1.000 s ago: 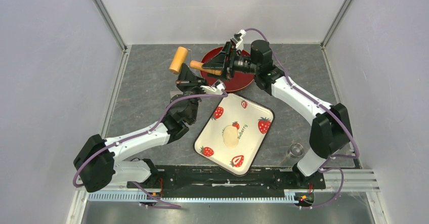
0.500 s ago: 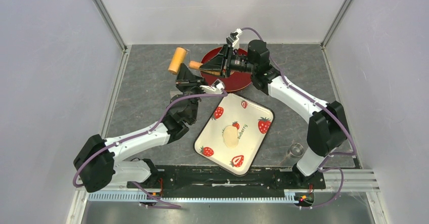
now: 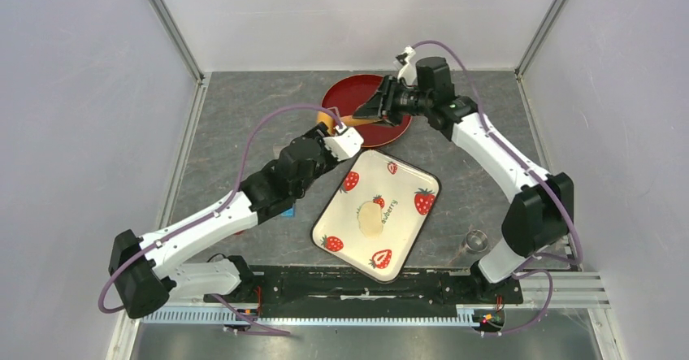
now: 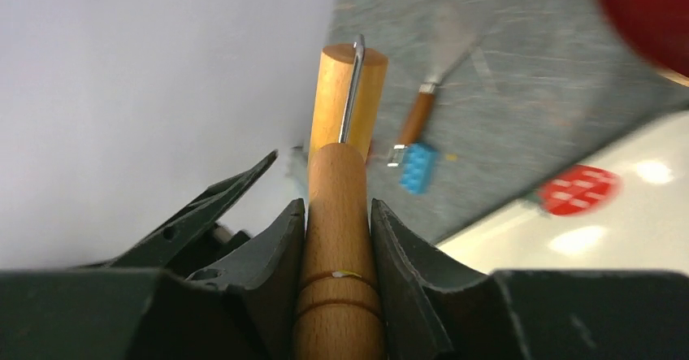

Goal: Roll out the dumpling wrappers from the dough

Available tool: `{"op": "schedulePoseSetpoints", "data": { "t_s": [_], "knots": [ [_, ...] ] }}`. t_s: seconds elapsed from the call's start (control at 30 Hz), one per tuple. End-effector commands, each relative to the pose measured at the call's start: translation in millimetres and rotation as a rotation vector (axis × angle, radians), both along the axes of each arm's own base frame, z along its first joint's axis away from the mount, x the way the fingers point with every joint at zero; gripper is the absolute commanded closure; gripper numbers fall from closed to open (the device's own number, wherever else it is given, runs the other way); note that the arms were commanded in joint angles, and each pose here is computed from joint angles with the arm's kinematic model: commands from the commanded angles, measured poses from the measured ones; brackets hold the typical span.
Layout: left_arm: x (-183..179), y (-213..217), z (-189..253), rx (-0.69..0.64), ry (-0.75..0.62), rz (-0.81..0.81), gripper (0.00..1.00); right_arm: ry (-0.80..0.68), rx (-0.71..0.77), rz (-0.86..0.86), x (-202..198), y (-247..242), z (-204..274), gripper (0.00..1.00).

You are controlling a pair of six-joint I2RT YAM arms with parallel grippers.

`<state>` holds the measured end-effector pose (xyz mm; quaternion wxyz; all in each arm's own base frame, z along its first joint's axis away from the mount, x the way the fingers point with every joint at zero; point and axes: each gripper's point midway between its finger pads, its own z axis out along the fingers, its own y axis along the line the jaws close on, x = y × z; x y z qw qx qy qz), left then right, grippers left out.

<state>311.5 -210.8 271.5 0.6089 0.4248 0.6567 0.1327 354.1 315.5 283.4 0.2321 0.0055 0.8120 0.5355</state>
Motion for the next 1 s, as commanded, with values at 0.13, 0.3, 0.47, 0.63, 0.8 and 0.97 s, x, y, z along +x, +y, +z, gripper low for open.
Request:
{"op": "schedulePoseSetpoints", "data": {
  "t_s": [0.13, 0.3, 0.47, 0.63, 0.8, 0.97],
  "knots": [
    [-59.8, -51.6, -63.5, -0.501, 0.676, -0.028, 0.34, -0.111, -0.415, -0.071, -9.1, -100.1, -25.9, 1.00],
    [-60.0, -57.6, -79.3, -0.683, 1.055, -0.089, 0.34, -0.067, -0.523, 0.009, -38.2, -121.1, -38.6, 1.00],
    [-48.7, -41.5, -102.2, -0.828, 1.294, -0.074, 0.35, -0.025, -0.541, 0.095, -64.6, -124.4, -44.2, 1.00],
    [-48.5, -26.0, -155.3, -0.875, 1.472, 0.016, 0.36, 0.001, -0.543, 0.172, -86.0, -114.3, -51.2, 1.00],
    [-52.1, -20.5, -201.5, -0.824, 1.547, 0.091, 0.43, 0.005, -0.547, 0.228, -104.0, -96.1, -66.3, 1.00],
    [-60.7, -20.5, -230.1, -0.772, 1.636, 0.119, 0.60, -0.044, -0.587, 0.242, -113.6, -83.2, -83.5, 1.00]
  ]
}}
